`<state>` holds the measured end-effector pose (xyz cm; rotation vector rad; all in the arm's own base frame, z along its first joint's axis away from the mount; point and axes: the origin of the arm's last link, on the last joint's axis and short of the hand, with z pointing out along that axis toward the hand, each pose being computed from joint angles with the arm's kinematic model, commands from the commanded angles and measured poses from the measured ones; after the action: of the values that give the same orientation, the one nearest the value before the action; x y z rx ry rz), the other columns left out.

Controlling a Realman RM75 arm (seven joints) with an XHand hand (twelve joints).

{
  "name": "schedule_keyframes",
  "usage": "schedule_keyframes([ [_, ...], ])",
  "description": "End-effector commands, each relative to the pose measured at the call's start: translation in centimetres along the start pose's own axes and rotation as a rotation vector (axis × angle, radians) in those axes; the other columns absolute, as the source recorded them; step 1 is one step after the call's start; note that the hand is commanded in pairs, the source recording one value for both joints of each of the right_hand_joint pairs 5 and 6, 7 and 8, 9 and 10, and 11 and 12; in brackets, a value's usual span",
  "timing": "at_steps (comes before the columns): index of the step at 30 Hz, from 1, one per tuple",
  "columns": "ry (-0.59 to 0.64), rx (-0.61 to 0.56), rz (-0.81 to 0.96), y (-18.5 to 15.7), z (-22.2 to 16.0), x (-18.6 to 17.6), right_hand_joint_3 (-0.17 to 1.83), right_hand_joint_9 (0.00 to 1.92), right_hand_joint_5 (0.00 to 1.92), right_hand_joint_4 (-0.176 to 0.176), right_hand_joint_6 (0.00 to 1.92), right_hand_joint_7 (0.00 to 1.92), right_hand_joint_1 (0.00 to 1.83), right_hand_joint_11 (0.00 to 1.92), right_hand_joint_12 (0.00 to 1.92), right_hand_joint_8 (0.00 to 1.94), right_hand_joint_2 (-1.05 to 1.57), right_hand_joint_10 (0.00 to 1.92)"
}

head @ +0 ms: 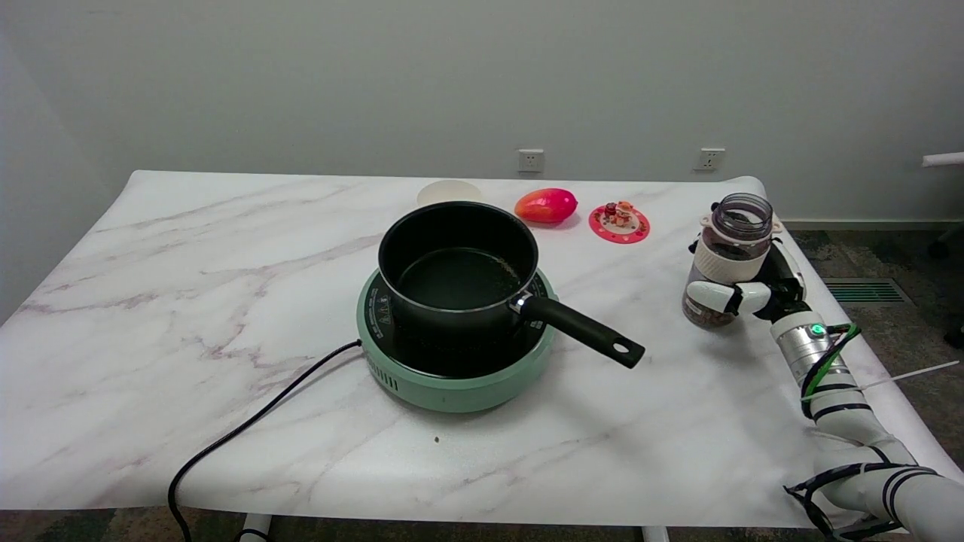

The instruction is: Pick up the bottle.

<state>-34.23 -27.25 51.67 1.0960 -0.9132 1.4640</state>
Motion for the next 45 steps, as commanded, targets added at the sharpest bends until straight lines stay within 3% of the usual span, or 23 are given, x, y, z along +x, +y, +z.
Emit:
schedule_keyframes([
  [1, 0.008, -0.002, -0.012, -0.1, -0.2, 0.6, 0.7, 0.88, 0.44, 0.0, 0.44, 1.01, 1.51, 0.47, 0.47, 1.01, -0.09, 0.88],
  [4, 0.015, -0.005, -0.015, 0.0, -0.3, 0.9, 0.81, 0.96, 0.59, 0.0, 0.59, 1.17, 1.51, 0.56, 0.56, 1.17, -0.07, 0.96],
  [8, 0.035, 0.003, -0.016, -0.2, -0.4, 1.4, 1.09, 1.18, 1.09, 0.0, 1.09, 1.47, 1.54, 0.81, 0.81, 1.47, 0.07, 1.18],
  [13, 0.047, 0.004, -0.017, -0.2, -0.6, 1.7, 0.92, 1.26, 1.55, 0.0, 1.55, 1.83, 1.55, 1.0, 1.0, 1.83, 0.38, 1.26],
  [20, 0.051, 0.009, -0.015, -0.4, -0.4, 1.8, 0.69, 1.28, 1.91, 0.0, 1.91, 1.92, 1.54, 1.07, 1.07, 1.92, 0.62, 1.28],
  [32, 0.01, 0.105, -0.004, -3.2, 3.0, 0.4, 0.63, 1.29, 1.92, 0.0, 1.92, 1.92, 1.52, 1.06, 1.06, 1.92, 0.77, 1.29],
  [45, -0.229, 0.214, -0.128, -10.7, 11.1, -5.6, 0.62, 1.33, 1.92, 0.0, 1.92, 1.92, 1.51, 1.1, 1.1, 1.92, 0.91, 1.33],
])
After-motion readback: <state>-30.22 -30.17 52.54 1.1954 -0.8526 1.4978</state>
